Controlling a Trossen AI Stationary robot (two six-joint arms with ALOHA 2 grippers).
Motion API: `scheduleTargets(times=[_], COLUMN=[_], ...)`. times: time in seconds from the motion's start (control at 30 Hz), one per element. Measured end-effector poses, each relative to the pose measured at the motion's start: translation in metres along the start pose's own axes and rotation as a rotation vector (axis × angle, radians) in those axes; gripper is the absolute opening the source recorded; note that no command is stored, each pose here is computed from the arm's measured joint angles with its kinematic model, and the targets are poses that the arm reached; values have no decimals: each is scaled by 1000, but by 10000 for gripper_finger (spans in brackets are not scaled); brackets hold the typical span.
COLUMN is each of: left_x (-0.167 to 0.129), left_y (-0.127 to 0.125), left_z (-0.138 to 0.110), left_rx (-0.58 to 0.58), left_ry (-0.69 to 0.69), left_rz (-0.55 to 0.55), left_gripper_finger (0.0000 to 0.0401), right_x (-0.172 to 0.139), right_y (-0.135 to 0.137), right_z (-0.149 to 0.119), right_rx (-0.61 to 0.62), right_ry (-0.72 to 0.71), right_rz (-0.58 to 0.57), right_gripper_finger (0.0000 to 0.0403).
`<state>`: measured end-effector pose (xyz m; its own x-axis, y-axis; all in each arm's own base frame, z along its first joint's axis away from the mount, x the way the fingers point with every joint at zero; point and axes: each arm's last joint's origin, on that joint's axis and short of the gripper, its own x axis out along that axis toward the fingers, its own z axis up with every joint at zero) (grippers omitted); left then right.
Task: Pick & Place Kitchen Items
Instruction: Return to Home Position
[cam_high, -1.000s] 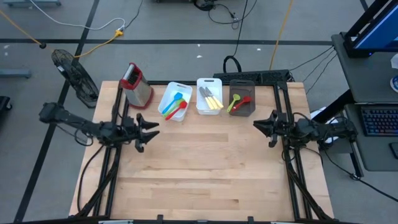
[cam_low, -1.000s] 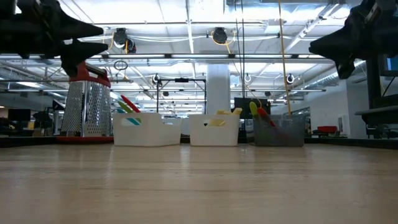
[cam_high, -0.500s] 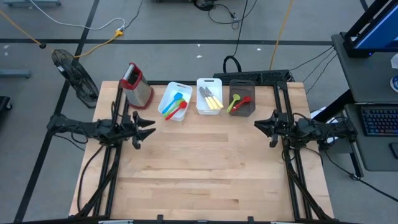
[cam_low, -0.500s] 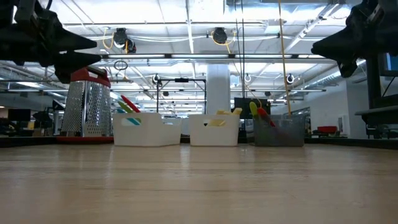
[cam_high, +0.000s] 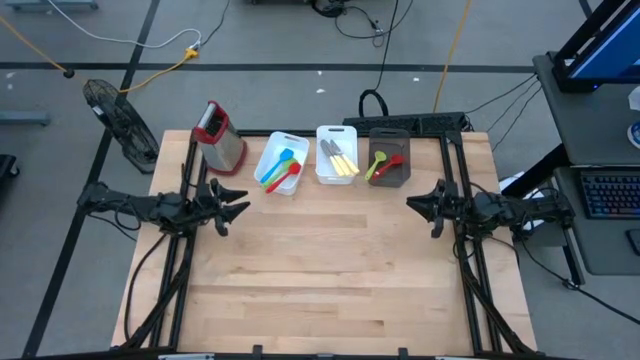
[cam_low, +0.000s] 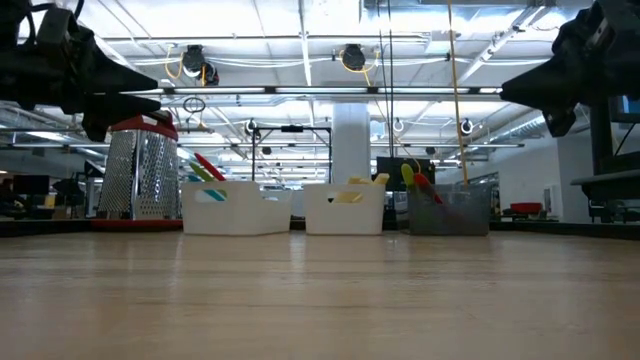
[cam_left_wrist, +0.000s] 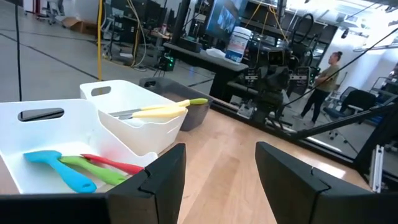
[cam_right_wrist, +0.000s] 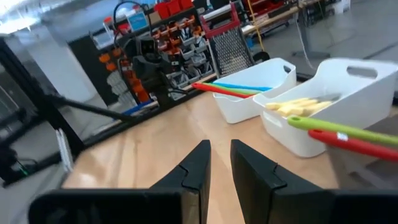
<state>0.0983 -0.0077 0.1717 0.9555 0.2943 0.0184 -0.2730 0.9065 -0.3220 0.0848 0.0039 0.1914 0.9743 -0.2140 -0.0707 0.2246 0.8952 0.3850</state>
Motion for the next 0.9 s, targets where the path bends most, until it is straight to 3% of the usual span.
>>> scheduleTargets(times=[0.2, 0.9], left_x=[0, 0], left_y=[0, 0], left_z=[0, 0], left_rx=[0, -1], left_ry=[1, 1], left_rz=[0, -1], left_gripper_finger=[200, 200], right_x=[0, 0], right_y=[0, 0], right_z=[0, 0], right_rx=[85, 86], right_ry=[0, 0], right_rz=[0, 0], right_gripper_finger=[55, 55])
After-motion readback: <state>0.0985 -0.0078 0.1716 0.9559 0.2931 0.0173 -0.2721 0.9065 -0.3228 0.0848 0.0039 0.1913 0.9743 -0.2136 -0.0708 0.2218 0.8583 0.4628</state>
